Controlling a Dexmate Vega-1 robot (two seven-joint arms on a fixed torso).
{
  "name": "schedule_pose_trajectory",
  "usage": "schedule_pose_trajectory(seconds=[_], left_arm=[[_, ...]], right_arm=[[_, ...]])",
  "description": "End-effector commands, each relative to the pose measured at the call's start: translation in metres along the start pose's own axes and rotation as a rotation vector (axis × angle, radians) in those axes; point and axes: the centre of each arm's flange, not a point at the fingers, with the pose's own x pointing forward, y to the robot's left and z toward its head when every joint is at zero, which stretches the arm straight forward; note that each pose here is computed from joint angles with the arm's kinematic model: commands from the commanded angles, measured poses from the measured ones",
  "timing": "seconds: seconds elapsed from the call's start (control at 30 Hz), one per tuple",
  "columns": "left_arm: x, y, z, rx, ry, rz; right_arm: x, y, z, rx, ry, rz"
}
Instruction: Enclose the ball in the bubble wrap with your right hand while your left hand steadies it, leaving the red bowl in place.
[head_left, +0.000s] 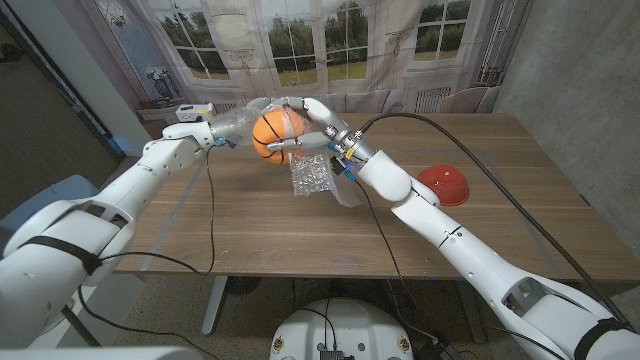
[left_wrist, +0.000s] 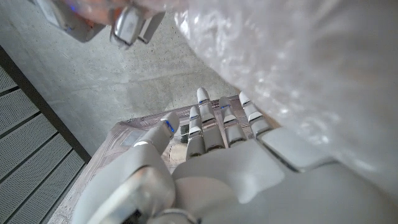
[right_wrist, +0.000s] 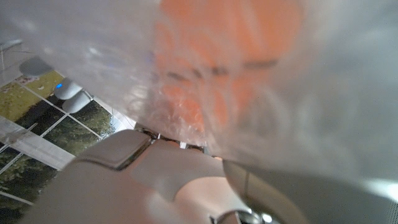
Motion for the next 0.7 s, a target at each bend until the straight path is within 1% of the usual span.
schedule_pose_trajectory(seconds=[0.03, 0.17, 0.23, 0.27, 0.3, 0.4, 0.43, 0.47, 0.57, 0.7], left_arm=[[0.012, -0.013, -0.014, -0.051, 0.031, -0.100], [0.019, -0.018, -0.016, -0.079, 0.023, -0.140], [0.024, -0.023, -0.016, -0.084, 0.030, -0.171], [0.024, -0.023, -0.016, -0.084, 0.030, -0.171], [0.028, -0.027, -0.016, -0.095, 0.027, -0.193], [0.034, -0.034, -0.017, -0.119, 0.020, -0.234], [0.034, -0.034, -0.017, -0.119, 0.020, -0.235], [0.038, -0.039, -0.018, -0.131, 0.019, -0.263], [0.044, -0.045, -0.019, -0.138, 0.018, -0.282], [0.050, -0.051, -0.017, -0.123, 0.037, -0.294]], right_arm=[[0.003, -0.028, -0.014, 0.053, 0.024, -0.122], [0.001, -0.033, -0.021, 0.142, 0.046, -0.141], [0.000, -0.036, -0.024, 0.194, 0.055, -0.154], [0.000, -0.036, -0.024, 0.195, 0.055, -0.153], [0.000, -0.038, -0.025, 0.227, 0.056, -0.161], [-0.001, -0.042, -0.025, 0.255, 0.051, -0.170], [-0.001, -0.042, -0.025, 0.255, 0.051, -0.170], [-0.002, -0.045, -0.024, 0.276, 0.048, -0.181], [-0.003, -0.051, -0.023, 0.298, 0.039, -0.197], [-0.005, -0.059, -0.022, 0.295, 0.023, -0.223]])
